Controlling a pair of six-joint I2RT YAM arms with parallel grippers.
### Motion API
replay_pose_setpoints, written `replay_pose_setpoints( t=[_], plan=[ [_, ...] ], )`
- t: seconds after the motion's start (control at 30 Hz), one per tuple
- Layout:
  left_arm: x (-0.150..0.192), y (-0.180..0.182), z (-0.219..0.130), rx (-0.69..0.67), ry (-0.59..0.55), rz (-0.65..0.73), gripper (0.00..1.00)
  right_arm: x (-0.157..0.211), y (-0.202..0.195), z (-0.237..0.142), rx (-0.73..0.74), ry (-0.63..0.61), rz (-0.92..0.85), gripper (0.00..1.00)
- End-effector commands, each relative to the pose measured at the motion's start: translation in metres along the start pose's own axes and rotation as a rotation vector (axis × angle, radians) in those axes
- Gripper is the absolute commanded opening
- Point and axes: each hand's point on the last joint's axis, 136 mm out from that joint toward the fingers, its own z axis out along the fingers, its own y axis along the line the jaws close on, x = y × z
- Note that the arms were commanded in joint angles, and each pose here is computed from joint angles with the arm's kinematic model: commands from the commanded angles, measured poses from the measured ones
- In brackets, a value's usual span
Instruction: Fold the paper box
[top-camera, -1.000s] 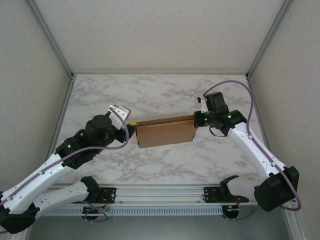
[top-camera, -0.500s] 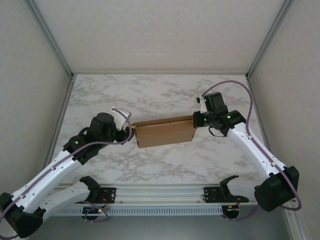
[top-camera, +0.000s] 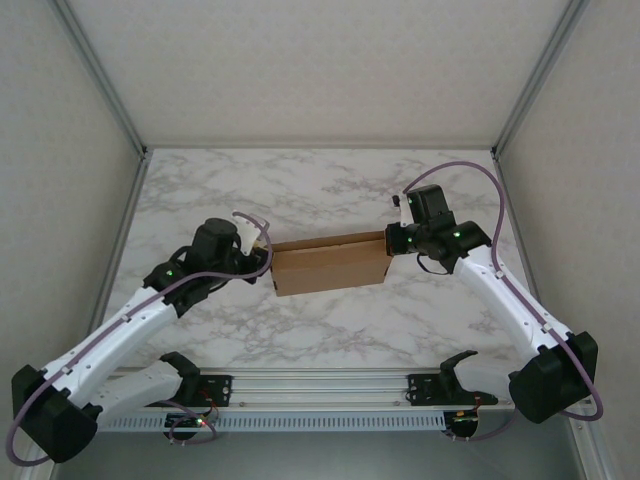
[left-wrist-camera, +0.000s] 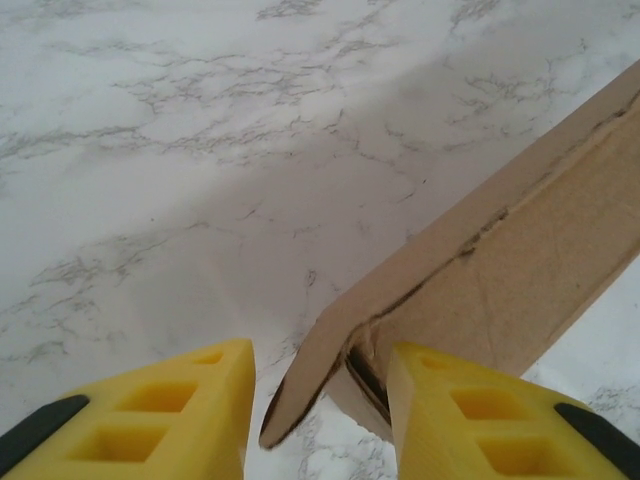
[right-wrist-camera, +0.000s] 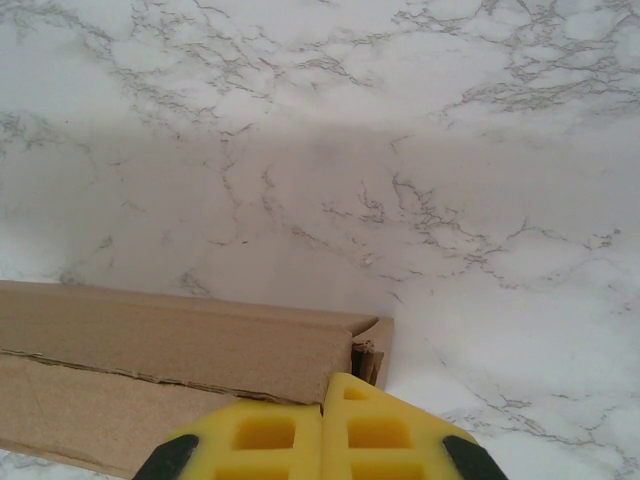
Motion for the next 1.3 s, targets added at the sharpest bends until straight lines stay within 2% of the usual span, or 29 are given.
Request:
replay_pose_setpoints(
  t=[0.0,0.13,0.23,0.37,0.63,0.87,1.27],
  plan=[
    [-0.009,0.002,0.006,0.006,-0.023,-0.034,0.35,0.003,0.001,0.001,0.006,0.0,-0.002,0.01],
    [-0.012,0.004,0.009,0.007,-0.016,-0.061,0.24,0.004,0.001,0.0,0.007,-0.002,-0.003,0.01],
    [-0.02,0.003,0.007,0.015,-0.039,-0.104,0.08,0.004,0.002,0.0,0.005,-0.003,0.001,0.0],
    [-0.025,0.001,0.009,0.032,-0.061,-0.195,0.0,0.007,0.004,0.0,0.01,0.0,0.011,0.0],
    [-0.028,0.007,0.014,0.002,-0.074,-0.328,0.0,0.013,0.007,0.003,0.012,0.012,0.03,0.0],
    [-0.022,0.01,0.024,-0.023,-0.026,-0.376,0.0,0.013,0.009,0.004,0.015,0.017,0.033,0.0],
    [-0.006,0.023,0.03,-0.092,-0.026,-0.495,0.0,0.018,0.006,0.006,0.024,0.025,0.061,0.0]
  ],
)
